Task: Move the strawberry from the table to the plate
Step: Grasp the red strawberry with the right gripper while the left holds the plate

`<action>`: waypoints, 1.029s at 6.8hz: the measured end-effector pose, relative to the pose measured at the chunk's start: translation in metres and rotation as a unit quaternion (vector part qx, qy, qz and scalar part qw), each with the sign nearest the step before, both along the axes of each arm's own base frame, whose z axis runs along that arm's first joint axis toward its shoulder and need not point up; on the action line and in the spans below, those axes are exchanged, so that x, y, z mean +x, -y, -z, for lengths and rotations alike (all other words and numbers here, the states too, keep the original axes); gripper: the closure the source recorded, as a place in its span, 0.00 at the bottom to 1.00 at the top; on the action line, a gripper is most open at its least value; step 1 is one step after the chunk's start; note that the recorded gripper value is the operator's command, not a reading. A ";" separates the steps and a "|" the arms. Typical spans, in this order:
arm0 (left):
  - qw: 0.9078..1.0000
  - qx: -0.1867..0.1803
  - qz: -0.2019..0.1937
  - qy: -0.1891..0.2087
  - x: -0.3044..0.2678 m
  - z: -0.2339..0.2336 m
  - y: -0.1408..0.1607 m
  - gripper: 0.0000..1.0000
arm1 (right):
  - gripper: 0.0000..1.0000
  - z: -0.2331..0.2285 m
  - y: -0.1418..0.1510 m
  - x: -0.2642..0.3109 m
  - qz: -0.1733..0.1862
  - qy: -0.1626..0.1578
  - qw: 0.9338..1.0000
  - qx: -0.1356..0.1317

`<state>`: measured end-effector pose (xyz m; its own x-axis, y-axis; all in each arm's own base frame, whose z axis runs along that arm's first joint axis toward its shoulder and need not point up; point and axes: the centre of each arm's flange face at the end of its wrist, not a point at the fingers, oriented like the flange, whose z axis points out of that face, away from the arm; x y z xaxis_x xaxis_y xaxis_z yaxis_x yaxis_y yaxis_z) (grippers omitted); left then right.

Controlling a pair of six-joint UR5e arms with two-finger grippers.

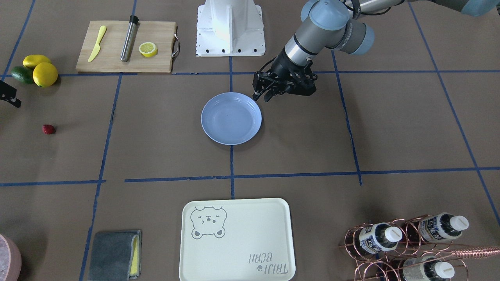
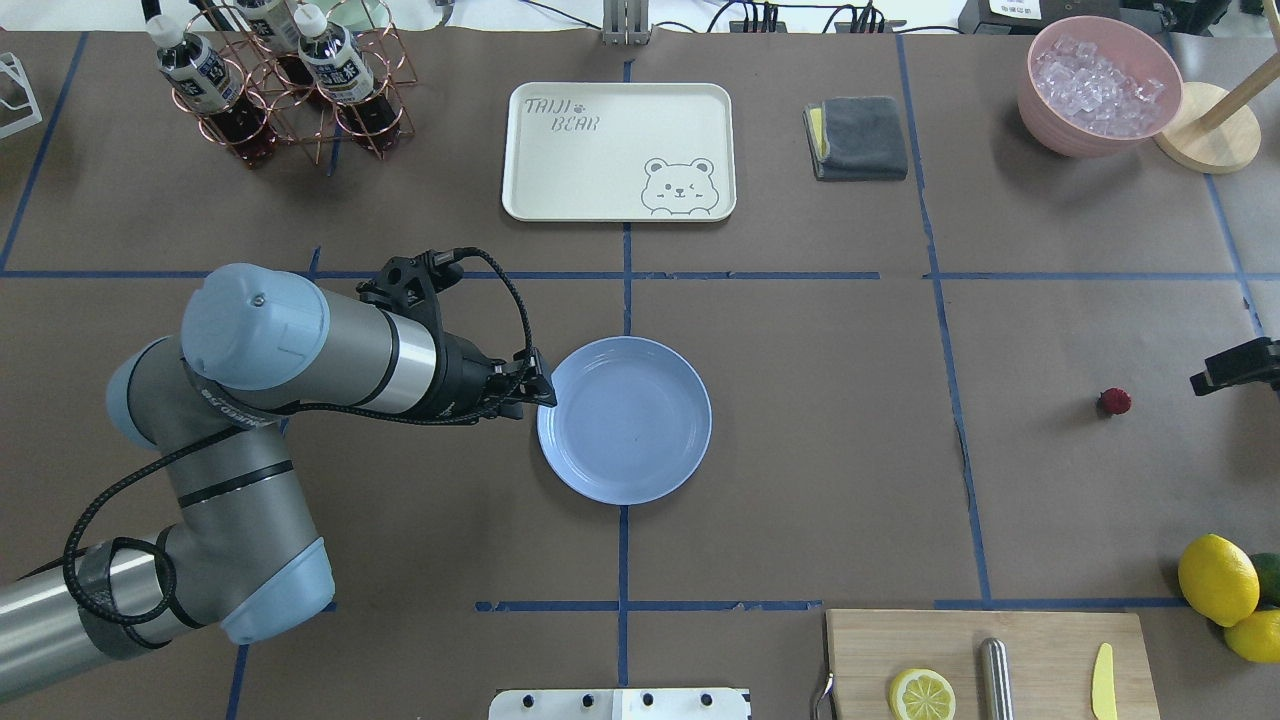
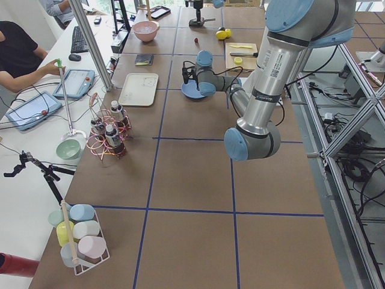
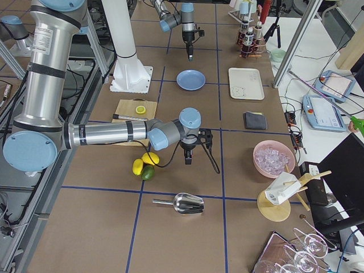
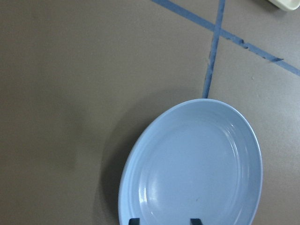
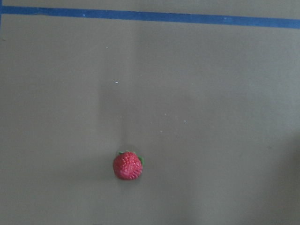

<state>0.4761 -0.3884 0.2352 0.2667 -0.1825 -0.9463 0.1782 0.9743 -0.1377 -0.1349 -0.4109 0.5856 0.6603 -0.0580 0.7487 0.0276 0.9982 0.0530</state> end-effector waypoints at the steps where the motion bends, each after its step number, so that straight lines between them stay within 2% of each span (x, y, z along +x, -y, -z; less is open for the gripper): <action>1: 1.000 0.000 0.002 0.000 -0.003 0.001 0.001 0.50 | 0.00 -0.007 -0.004 -0.027 -0.021 0.001 1.000 -0.002; 3: 1.000 0.000 0.002 0.000 -0.004 0.001 0.001 0.48 | 0.02 -0.019 -0.011 -0.061 -0.043 -0.001 0.999 -0.004; 5: 1.000 -0.001 0.003 0.003 -0.003 -0.001 0.002 0.46 | 0.10 -0.025 -0.007 -0.084 -0.041 -0.008 0.999 0.000; 6: 1.000 -0.002 0.004 0.004 -0.002 -0.002 0.003 0.46 | 0.20 -0.026 0.000 -0.094 -0.039 -0.008 0.999 0.002; 7: 1.000 -0.002 0.004 0.004 -0.002 -0.002 0.003 0.46 | 0.38 -0.027 0.003 -0.098 -0.038 -0.009 0.999 0.003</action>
